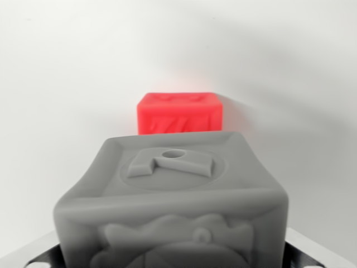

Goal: Destack cube

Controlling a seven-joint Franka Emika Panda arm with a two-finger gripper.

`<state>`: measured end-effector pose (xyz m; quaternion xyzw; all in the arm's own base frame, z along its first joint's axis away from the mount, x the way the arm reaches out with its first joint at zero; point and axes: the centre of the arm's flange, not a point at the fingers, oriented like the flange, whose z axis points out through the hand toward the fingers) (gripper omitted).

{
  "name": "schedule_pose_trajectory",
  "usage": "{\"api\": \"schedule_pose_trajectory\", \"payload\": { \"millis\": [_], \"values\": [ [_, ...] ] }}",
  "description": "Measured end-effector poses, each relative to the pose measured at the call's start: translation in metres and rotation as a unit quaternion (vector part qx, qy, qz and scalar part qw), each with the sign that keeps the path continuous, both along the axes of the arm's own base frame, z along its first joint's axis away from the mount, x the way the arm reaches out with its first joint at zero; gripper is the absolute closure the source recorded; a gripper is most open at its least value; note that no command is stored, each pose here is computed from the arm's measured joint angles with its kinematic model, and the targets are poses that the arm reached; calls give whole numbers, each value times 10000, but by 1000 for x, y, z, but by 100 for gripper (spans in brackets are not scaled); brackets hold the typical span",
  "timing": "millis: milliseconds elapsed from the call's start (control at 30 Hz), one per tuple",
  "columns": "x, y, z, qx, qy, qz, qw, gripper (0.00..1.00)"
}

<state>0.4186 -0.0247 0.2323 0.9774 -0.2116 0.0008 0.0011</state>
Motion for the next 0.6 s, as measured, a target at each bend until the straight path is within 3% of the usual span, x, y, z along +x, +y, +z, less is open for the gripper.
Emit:
{"api": "schedule_pose_trajectory", "payload": {
  "millis": [600],
  "values": [
    [-1,0,52,-6,-6,0,10000,100]
  ]
}}
